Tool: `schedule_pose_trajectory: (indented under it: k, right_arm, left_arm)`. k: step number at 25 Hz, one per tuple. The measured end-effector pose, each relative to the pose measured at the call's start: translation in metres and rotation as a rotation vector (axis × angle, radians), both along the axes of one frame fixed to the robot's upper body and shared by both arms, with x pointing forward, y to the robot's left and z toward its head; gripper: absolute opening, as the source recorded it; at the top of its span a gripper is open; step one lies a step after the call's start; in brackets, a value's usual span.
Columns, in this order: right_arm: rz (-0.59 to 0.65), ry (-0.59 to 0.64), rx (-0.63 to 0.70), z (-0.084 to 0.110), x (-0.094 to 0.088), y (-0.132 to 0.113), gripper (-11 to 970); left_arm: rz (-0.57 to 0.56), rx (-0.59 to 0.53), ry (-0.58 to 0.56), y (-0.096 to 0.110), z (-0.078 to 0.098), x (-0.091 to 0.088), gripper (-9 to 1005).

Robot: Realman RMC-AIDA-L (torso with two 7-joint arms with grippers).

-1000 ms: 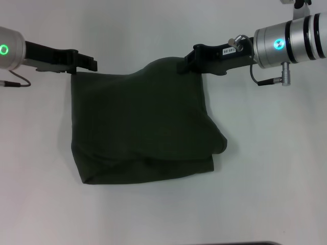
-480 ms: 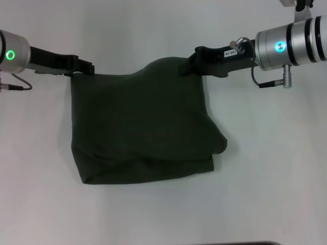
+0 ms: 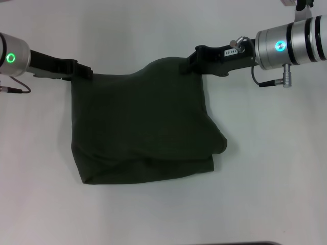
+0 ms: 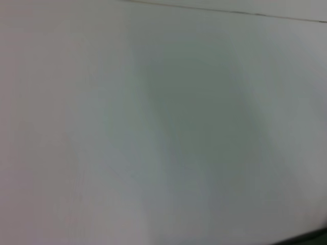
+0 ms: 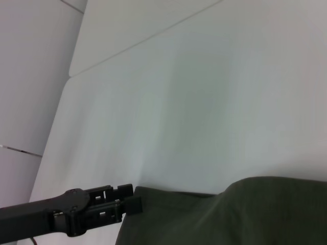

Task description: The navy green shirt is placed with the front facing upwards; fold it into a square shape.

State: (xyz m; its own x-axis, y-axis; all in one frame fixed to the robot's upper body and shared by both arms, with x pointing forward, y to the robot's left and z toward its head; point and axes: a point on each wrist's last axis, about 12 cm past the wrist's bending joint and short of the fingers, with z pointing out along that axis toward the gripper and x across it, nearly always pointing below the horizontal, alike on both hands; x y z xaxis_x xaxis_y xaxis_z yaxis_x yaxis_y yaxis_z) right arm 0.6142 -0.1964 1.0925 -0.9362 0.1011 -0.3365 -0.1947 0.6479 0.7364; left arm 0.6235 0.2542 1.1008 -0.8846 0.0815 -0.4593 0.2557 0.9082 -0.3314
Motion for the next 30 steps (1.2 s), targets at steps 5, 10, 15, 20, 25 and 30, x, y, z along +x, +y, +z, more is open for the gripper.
schedule_pose_trajectory:
  k: [5,10,15,20,25,30]
  right_arm:
    - [-0.002,0.000,0.000,0.000,0.000,0.000,2]
    - [-0.002,-0.001,0.000,0.000,0.000,0.000,3]
    - [-0.004,-0.001,-0.001,0.000,0.000,0.000,2]
    - [-0.005,0.002,-0.002,-0.001,0.000,-0.001,3]
    - [-0.005,0.005,-0.003,-0.002,-0.001,-0.001,3]
    - [-0.005,0.010,-0.003,-0.003,-0.001,-0.001,3]
  left_arm:
    - [-0.025,-0.019,0.019,-0.005,0.002,-0.001,532]
    - [-0.030,-0.028,0.026,-0.009,0.004,-0.001,524]
    - [-0.036,-0.033,0.040,-0.010,0.008,-0.001,516]
    - [-0.044,-0.030,0.045,-0.011,0.009,0.000,465]
    - [-0.018,-0.038,0.051,-0.008,0.009,0.000,257]
    - [-0.003,-0.041,0.052,-0.003,0.010,0.000,122]
